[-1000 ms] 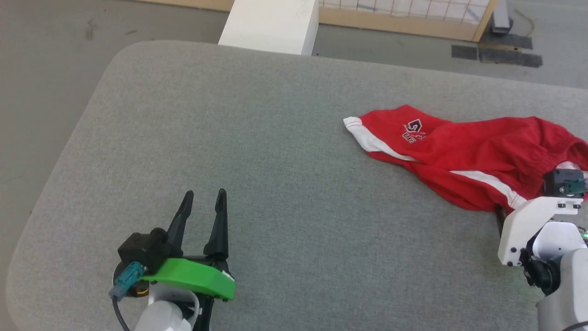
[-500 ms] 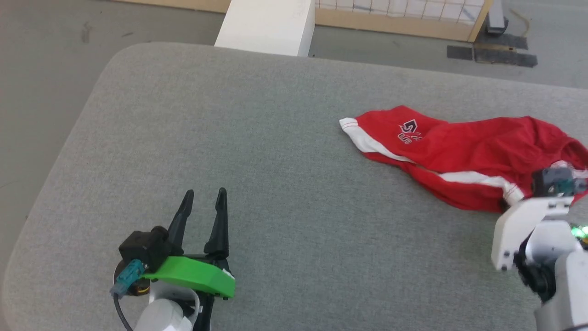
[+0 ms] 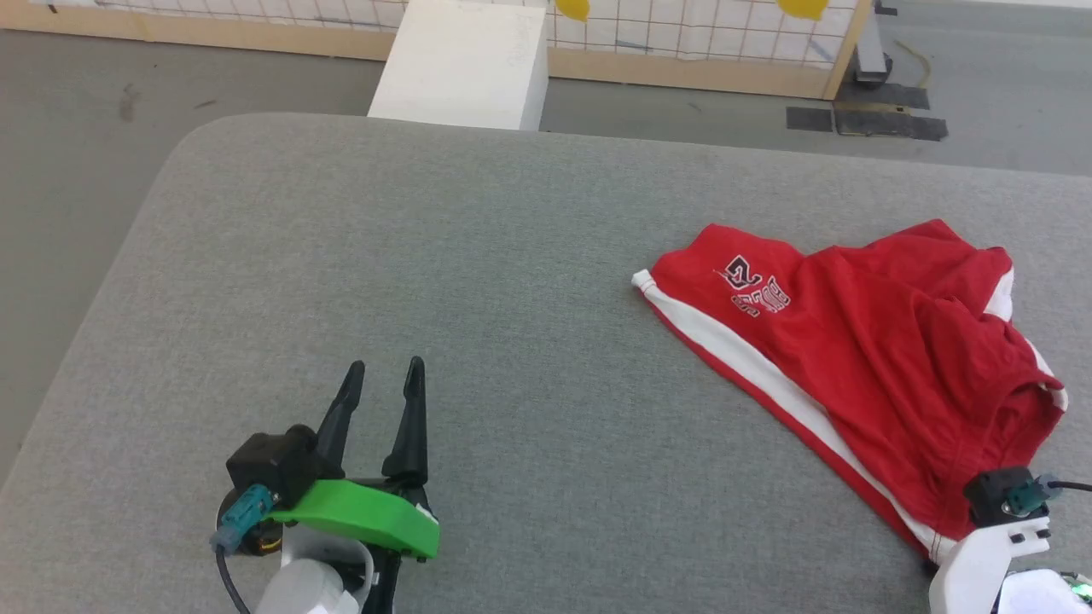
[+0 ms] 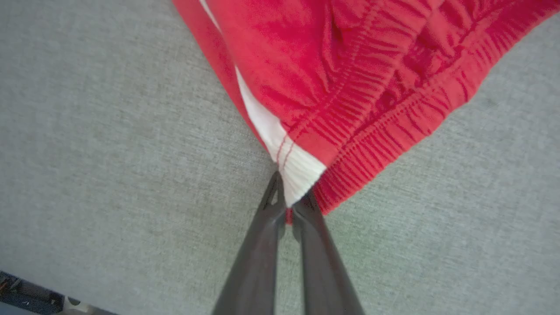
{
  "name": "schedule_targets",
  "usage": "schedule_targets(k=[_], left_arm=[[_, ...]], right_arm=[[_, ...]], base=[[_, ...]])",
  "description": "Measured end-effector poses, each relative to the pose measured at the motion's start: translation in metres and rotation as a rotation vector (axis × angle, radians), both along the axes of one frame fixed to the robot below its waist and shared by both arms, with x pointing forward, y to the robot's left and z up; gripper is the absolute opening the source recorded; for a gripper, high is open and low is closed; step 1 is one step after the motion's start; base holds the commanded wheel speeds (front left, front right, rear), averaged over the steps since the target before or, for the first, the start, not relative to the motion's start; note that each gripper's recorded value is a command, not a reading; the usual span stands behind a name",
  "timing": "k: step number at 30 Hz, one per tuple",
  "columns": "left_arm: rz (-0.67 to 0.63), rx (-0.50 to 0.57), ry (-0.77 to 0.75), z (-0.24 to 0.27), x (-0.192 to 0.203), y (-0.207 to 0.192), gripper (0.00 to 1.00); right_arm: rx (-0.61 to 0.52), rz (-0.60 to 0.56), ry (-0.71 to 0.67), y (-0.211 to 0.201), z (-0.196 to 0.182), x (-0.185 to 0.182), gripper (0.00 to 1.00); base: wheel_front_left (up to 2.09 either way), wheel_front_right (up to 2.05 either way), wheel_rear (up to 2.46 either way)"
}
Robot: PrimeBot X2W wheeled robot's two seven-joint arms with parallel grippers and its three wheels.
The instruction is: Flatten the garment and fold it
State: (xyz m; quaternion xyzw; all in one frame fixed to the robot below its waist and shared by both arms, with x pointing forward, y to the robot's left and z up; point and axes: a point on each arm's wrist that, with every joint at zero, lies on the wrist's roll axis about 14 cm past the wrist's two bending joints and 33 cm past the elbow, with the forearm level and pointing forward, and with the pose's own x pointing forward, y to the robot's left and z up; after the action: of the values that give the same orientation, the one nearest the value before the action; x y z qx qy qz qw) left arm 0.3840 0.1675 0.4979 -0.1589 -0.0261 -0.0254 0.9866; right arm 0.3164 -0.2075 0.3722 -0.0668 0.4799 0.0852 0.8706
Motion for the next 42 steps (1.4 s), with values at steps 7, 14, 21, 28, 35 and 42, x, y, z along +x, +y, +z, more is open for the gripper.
schedule_targets(k=[7,14,21,28,35,42], left_arm=[[-0.018,-0.02,0.011,-0.003,0.003,-0.006,1.0],[-0.072,-0.047,0.045,-0.004,0.009,-0.024,1.0],[-0.229,-0.042,0.056,0.022,0.052,-0.072,1.0],[-0.391,0.057,0.283,0.006,0.099,-0.123,1.0],[-0.502,0.186,0.561,-0.027,0.123,-0.163,1.0],[-0.532,0.326,0.8,-0.083,0.128,-0.178,1.0]], right_arm=[[0.115,-0.101,-0.129,0.002,0.023,0.011,1.0],[0.177,-0.289,-0.408,-0.025,0.071,0.027,1.0],[0.148,-0.389,-0.503,-0.048,0.081,0.018,1.0],[0.152,-0.393,-0.492,-0.042,0.071,0.015,1.0],[0.141,-0.421,-0.457,-0.046,0.057,0.012,1.0],[0.127,-0.461,-0.42,-0.055,0.043,0.009,1.0]], base=[[0.0,0.0,0.0],[0.0,0.0,0.0],[0.0,0.0,0.0],[0.0,0.0,0.0],[0.0,0.0,0.0],[0.0,0.0,0.0]])
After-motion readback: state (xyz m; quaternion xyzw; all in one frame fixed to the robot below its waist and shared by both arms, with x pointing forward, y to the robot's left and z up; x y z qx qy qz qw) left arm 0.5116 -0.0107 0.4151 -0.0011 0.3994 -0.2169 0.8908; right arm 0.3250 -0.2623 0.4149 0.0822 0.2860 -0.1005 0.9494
